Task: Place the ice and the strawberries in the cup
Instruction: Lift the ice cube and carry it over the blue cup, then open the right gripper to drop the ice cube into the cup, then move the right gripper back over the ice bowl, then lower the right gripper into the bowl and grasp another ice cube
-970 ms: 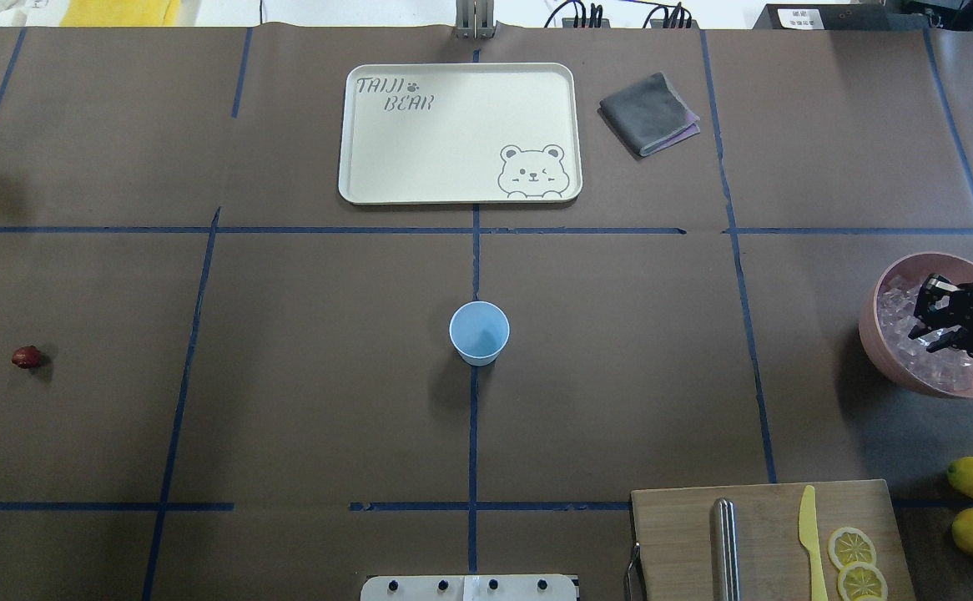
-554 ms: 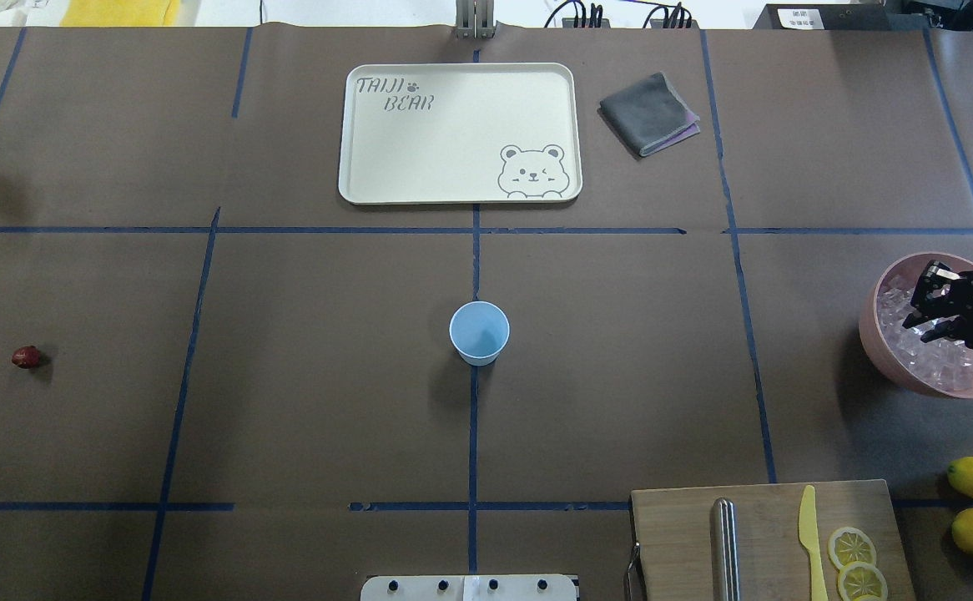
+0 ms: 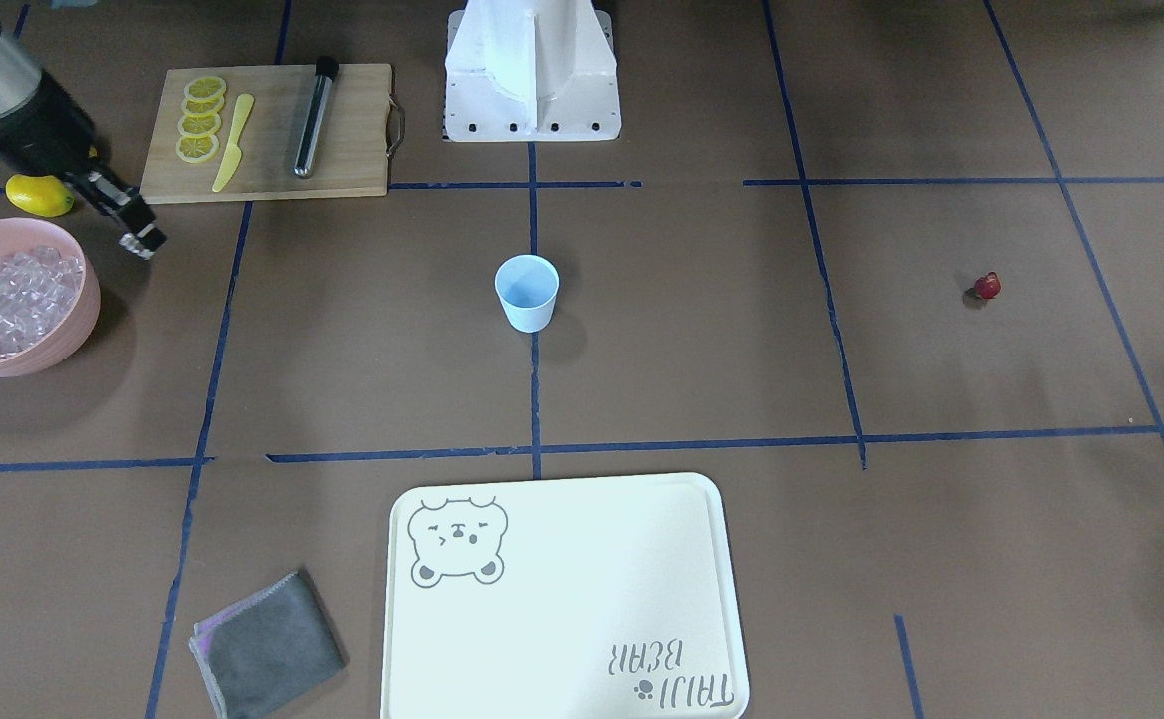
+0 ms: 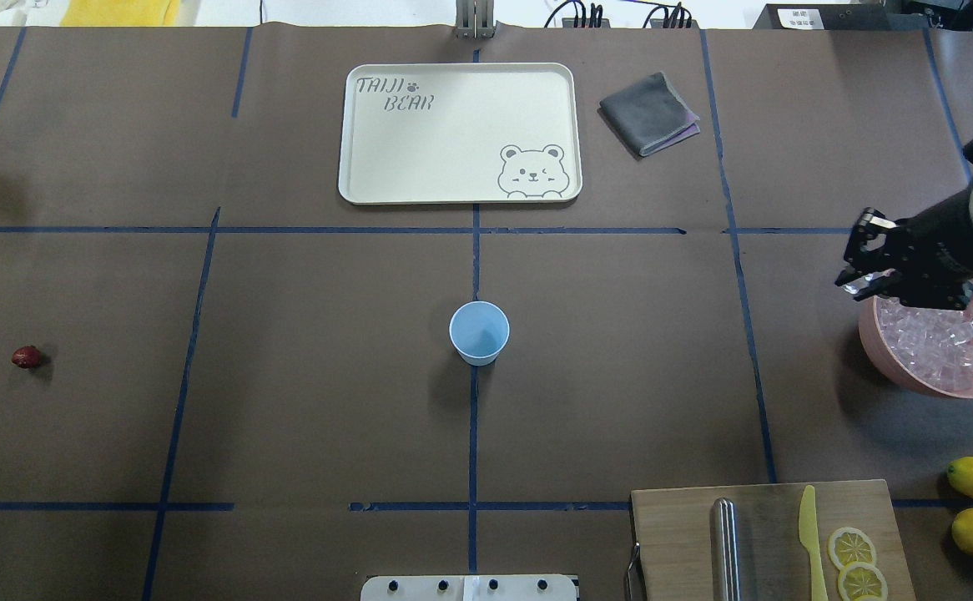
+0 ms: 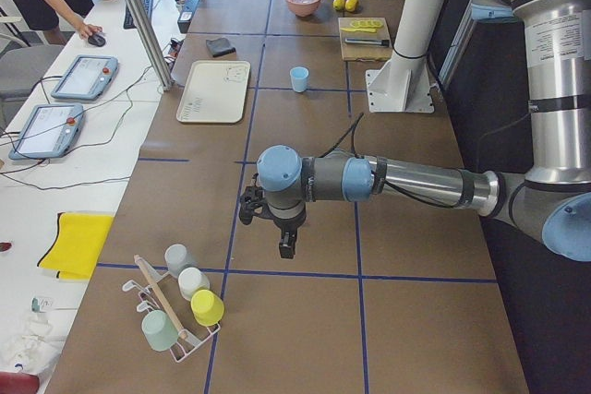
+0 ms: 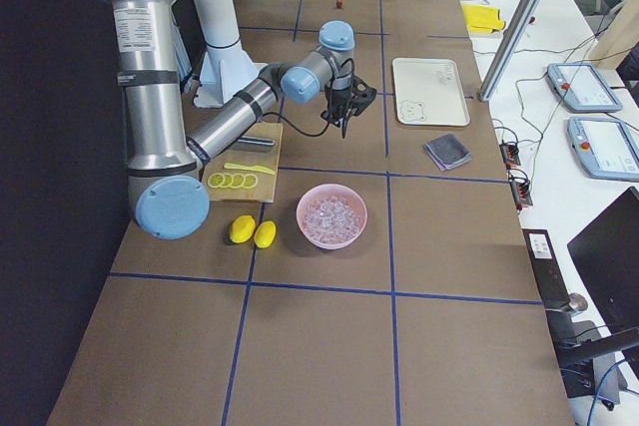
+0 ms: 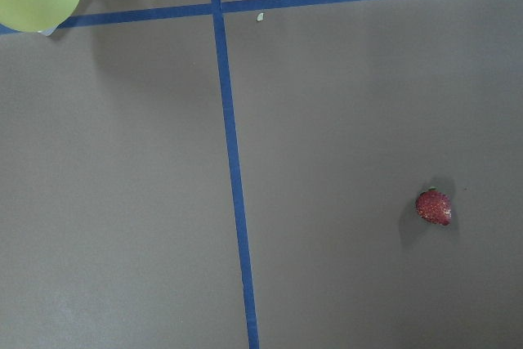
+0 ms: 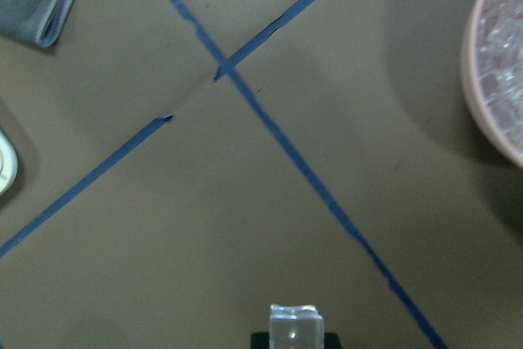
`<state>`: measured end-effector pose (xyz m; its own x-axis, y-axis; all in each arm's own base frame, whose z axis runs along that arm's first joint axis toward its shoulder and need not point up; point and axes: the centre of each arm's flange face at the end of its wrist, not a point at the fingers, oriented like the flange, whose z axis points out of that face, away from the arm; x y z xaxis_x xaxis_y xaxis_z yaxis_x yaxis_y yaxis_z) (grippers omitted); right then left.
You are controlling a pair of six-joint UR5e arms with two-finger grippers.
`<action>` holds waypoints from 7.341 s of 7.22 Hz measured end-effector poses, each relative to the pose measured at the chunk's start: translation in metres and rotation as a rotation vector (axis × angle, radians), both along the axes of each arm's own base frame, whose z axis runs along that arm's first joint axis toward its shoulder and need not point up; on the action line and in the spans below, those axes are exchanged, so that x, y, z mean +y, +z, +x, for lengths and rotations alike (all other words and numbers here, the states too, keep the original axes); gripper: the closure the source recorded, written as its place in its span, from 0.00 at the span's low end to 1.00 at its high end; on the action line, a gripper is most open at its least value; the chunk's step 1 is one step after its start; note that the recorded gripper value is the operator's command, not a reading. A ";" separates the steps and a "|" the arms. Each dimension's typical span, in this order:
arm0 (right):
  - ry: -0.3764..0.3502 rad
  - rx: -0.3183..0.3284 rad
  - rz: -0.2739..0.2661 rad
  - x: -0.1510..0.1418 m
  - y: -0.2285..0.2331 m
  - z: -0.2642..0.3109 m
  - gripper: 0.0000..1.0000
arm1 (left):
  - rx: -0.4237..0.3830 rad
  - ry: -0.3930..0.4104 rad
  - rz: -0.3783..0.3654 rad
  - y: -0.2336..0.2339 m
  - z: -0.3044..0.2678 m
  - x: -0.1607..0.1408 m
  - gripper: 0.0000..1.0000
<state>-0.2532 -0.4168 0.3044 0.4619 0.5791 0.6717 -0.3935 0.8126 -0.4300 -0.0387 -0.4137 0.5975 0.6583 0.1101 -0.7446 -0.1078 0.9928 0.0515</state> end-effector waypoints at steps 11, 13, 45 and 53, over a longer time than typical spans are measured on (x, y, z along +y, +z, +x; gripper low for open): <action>-0.126 -0.025 0.157 -0.001 -0.139 -0.294 0.51 | 0.007 -0.003 0.012 -0.009 0.001 0.000 0.00; -0.116 -0.028 0.158 -0.008 -0.131 -0.306 0.01 | 0.007 -0.003 0.012 -0.009 0.001 0.000 0.00; -0.689 0.236 0.422 -0.021 0.264 0.091 0.14 | 0.069 -0.012 0.023 -0.030 0.004 0.017 0.00; -0.699 0.232 0.389 -0.012 0.277 0.093 0.63 | 0.070 -0.012 0.027 -0.033 0.004 0.017 0.00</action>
